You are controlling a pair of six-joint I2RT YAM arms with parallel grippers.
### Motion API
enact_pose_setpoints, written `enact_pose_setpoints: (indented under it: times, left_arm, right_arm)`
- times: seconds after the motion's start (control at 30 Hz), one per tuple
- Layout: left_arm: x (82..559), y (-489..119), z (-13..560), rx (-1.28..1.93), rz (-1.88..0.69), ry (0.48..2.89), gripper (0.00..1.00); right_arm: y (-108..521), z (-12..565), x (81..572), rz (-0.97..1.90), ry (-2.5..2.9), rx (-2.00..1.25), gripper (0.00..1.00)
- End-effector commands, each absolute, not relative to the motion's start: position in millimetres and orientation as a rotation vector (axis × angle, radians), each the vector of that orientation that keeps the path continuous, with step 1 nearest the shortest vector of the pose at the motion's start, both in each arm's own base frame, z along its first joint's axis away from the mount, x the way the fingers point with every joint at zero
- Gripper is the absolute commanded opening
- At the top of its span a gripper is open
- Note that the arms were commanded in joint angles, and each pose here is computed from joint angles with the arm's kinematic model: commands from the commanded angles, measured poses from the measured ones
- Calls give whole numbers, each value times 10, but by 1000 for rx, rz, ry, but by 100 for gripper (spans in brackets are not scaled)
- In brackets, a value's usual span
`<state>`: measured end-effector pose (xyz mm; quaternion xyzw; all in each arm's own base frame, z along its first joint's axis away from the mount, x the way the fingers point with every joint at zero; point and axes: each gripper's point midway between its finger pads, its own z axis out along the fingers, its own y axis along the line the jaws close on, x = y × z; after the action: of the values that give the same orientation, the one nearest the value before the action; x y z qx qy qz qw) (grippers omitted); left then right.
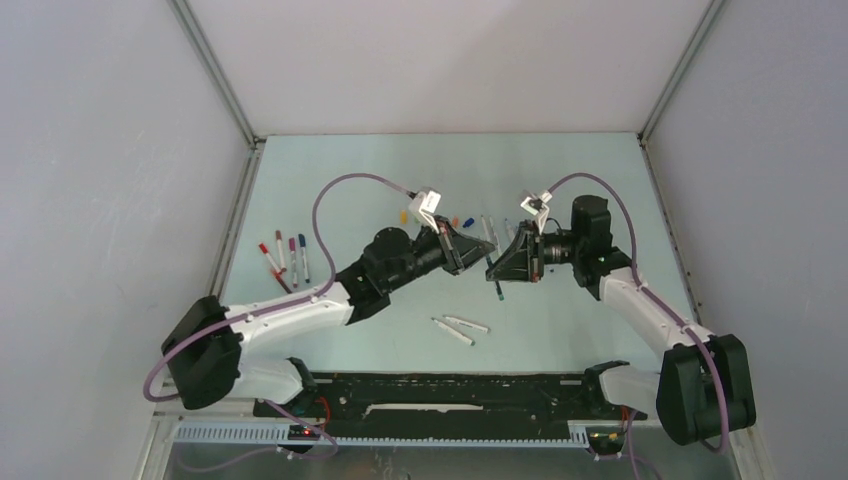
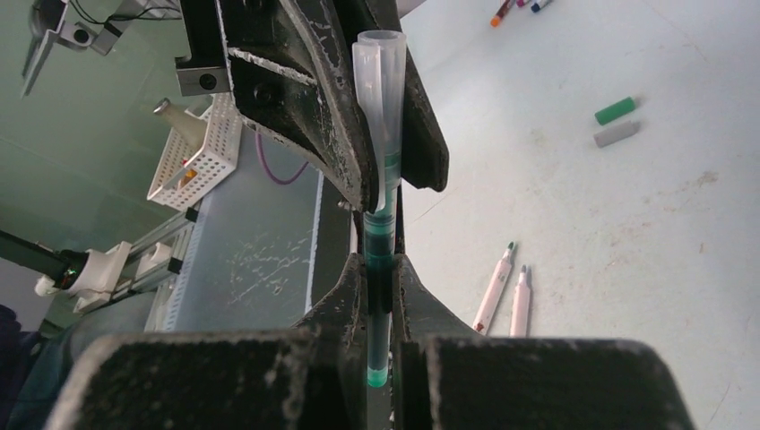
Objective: Open the pen caps
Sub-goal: Open the pen cap from the pen, then place the pen at the center of the board.
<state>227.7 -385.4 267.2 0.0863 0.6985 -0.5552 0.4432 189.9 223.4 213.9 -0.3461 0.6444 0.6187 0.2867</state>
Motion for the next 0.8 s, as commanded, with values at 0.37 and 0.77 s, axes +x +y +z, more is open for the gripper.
enact_pose_setpoints:
  times: [0.37, 0.77]
  left_arm:
    - [3132, -2295, 4334, -99, -1089, 1249, 0]
    - [2682, -2336, 2508, -1, -1178, 1802, 0]
  right_arm:
    - [2434, 1938, 1837, 1580, 1784, -1055, 0]
    - [2212, 1134, 2111, 954, 2155, -1273, 0]
